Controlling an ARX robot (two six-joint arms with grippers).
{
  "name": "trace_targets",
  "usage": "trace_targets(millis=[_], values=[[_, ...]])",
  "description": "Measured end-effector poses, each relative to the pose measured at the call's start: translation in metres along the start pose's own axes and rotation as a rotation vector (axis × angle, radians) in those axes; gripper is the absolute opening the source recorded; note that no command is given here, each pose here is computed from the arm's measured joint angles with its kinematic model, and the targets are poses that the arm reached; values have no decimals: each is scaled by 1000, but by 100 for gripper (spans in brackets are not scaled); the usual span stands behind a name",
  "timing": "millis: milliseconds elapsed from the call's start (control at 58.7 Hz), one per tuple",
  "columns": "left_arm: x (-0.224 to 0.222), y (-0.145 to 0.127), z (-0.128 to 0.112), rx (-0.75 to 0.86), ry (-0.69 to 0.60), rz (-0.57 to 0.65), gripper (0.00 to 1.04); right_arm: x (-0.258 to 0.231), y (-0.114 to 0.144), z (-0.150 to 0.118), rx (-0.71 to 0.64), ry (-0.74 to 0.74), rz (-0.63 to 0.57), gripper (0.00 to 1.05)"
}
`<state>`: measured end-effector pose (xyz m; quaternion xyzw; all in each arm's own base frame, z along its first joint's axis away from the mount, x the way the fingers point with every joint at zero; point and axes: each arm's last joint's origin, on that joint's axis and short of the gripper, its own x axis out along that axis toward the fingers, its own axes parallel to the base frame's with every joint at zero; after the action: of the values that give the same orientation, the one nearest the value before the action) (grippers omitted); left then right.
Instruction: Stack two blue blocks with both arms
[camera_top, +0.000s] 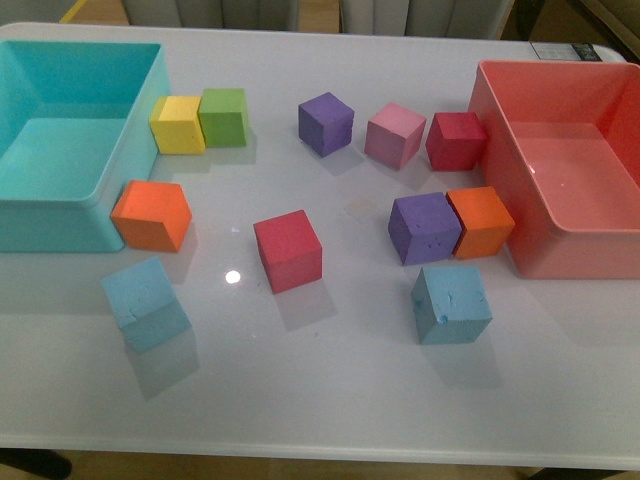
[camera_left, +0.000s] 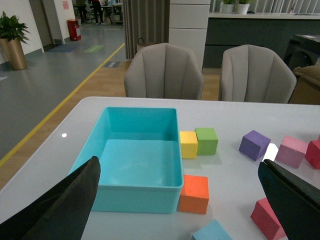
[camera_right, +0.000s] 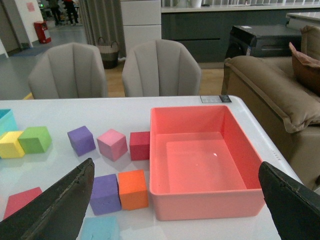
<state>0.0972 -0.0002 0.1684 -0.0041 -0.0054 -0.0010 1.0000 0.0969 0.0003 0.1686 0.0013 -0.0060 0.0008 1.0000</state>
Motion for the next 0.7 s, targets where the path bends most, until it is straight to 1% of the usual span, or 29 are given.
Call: trace_targets(millis=[699], values=[[0,0,0,0,0,0,96,0,0,0,0,0,0,96]])
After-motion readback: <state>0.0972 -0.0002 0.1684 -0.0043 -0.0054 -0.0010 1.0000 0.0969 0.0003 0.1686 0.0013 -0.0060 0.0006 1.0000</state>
